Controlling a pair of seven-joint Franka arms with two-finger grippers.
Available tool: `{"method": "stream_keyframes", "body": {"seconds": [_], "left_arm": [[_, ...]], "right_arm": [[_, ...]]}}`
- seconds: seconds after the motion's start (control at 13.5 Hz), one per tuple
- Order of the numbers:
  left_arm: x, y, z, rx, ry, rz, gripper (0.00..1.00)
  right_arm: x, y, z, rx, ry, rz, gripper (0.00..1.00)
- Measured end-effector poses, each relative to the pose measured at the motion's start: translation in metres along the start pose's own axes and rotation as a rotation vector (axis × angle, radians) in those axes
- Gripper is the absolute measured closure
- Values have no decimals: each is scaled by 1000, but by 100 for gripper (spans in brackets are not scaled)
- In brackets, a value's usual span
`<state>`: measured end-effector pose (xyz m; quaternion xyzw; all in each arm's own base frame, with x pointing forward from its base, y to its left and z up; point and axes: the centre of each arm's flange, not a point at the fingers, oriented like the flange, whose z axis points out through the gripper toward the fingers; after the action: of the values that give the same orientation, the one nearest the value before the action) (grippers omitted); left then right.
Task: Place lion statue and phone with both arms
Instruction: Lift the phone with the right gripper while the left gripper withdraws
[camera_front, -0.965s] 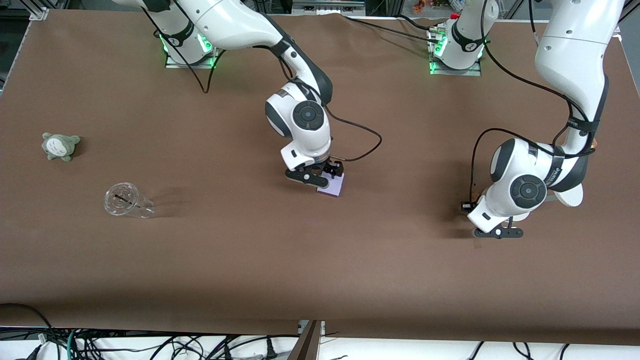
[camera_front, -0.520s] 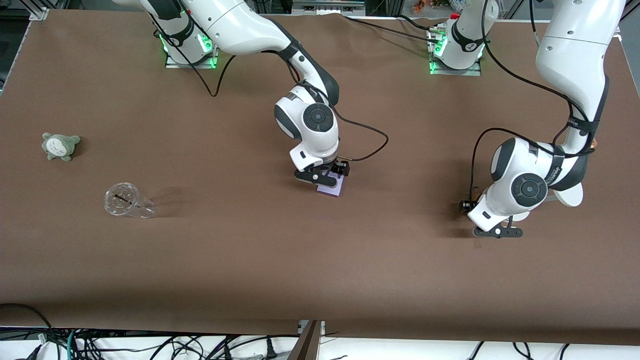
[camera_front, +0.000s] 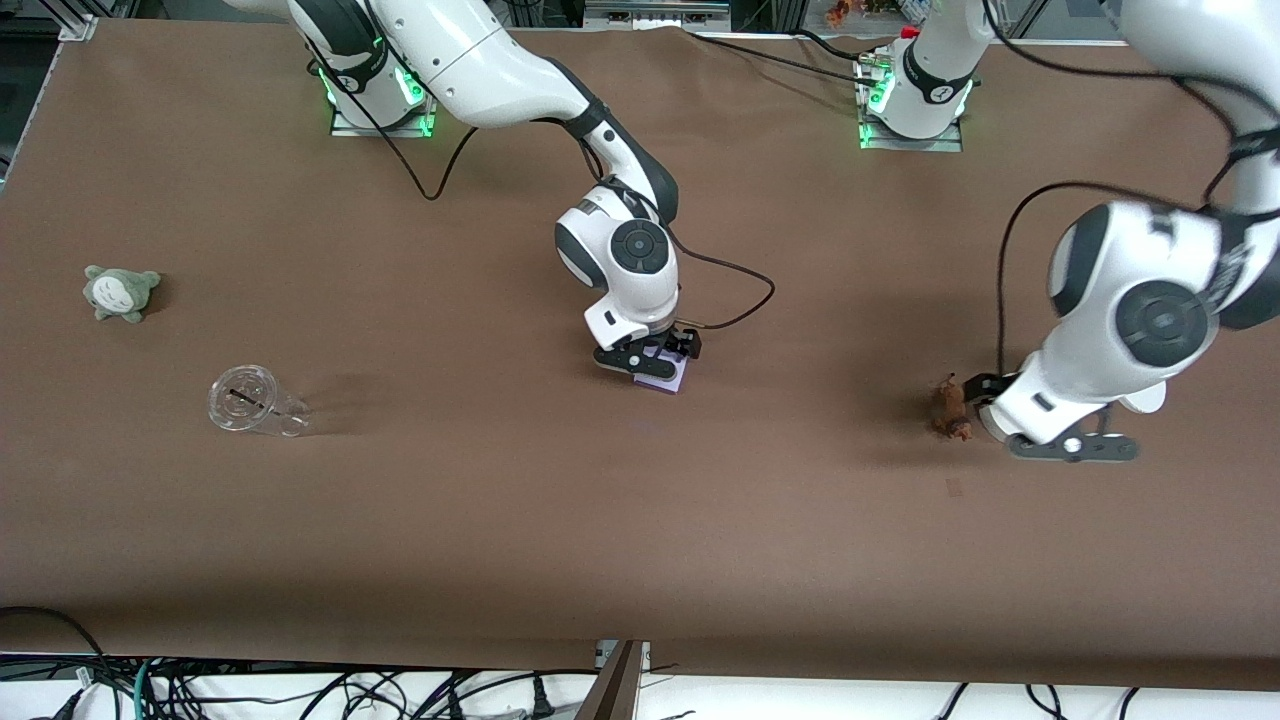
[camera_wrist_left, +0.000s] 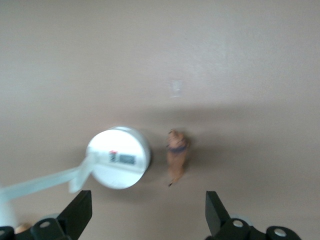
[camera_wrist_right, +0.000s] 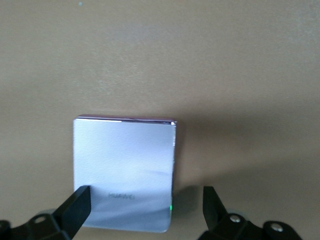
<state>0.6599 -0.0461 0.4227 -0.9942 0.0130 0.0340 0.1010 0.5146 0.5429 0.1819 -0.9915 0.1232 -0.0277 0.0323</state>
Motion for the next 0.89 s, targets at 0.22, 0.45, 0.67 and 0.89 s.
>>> {"method": "stream_keyframes", "body": {"seconds": [0.22,0.45,0.67,0.89], "left_arm": [[-16,-32,-103,-27,101,-69,0],[-29,-61,-149,-60,133,-123,0],[-36,-70,-143,-68,68,-128,0],[-45,-68,-153,-88,44,-119,0]], "right_arm": [[0,-7,-8,16,9,-5,0],[3,-8,-12,23,17,-3,0],[3,-7,-5,18,16,-2,0],[7,-7,-3,38,33,0,0]]}}
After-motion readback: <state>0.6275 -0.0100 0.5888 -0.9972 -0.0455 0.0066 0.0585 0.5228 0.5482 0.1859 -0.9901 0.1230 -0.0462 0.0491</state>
